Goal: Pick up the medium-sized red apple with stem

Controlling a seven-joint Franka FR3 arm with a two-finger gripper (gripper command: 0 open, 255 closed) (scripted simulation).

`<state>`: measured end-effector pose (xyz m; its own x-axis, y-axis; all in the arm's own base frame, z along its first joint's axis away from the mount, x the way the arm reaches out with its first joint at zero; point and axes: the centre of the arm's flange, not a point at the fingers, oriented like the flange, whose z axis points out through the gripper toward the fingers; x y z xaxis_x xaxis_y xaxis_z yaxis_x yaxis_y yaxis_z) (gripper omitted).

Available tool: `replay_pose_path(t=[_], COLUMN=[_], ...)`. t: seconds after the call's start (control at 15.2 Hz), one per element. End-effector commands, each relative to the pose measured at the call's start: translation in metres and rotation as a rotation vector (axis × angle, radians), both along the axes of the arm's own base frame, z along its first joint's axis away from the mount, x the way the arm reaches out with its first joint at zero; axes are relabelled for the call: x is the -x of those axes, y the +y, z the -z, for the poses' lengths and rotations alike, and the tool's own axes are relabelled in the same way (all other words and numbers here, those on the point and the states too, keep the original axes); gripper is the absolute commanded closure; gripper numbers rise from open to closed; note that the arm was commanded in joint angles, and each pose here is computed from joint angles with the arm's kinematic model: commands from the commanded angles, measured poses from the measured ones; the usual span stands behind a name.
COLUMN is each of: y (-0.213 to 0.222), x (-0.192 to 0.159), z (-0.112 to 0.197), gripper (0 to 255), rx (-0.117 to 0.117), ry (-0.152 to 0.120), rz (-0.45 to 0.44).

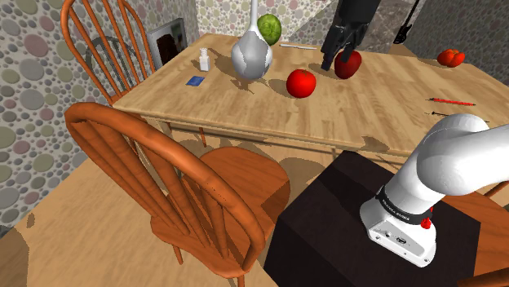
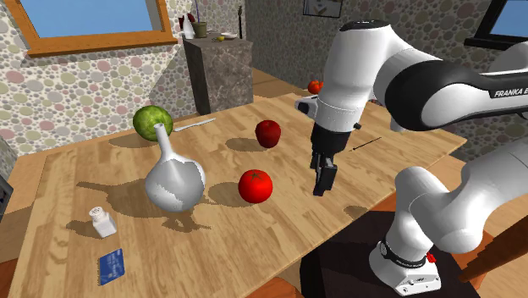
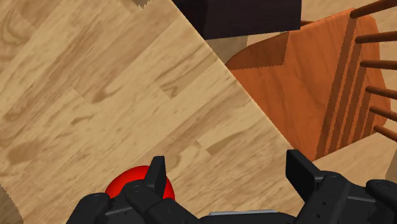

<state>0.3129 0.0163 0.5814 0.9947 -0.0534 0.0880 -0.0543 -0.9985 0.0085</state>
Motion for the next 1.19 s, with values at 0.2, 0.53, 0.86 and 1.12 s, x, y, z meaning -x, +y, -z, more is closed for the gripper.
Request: replay_pose_path(t=[0.2,0.53,0.86,1.12], y=[-0.030,-0.083,-0.139,-0.185], x=[-0.021,-0.053,-0.079,-0.097], z=[0.005,0.013,0.019,0.023], gripper=[0,0,0,0], rx=[0.009,0.023,0.038,0.050], ry=[-0.008,-0.023,-0.037,-0.048], rz=[0.057,0.153,0.249,0.325])
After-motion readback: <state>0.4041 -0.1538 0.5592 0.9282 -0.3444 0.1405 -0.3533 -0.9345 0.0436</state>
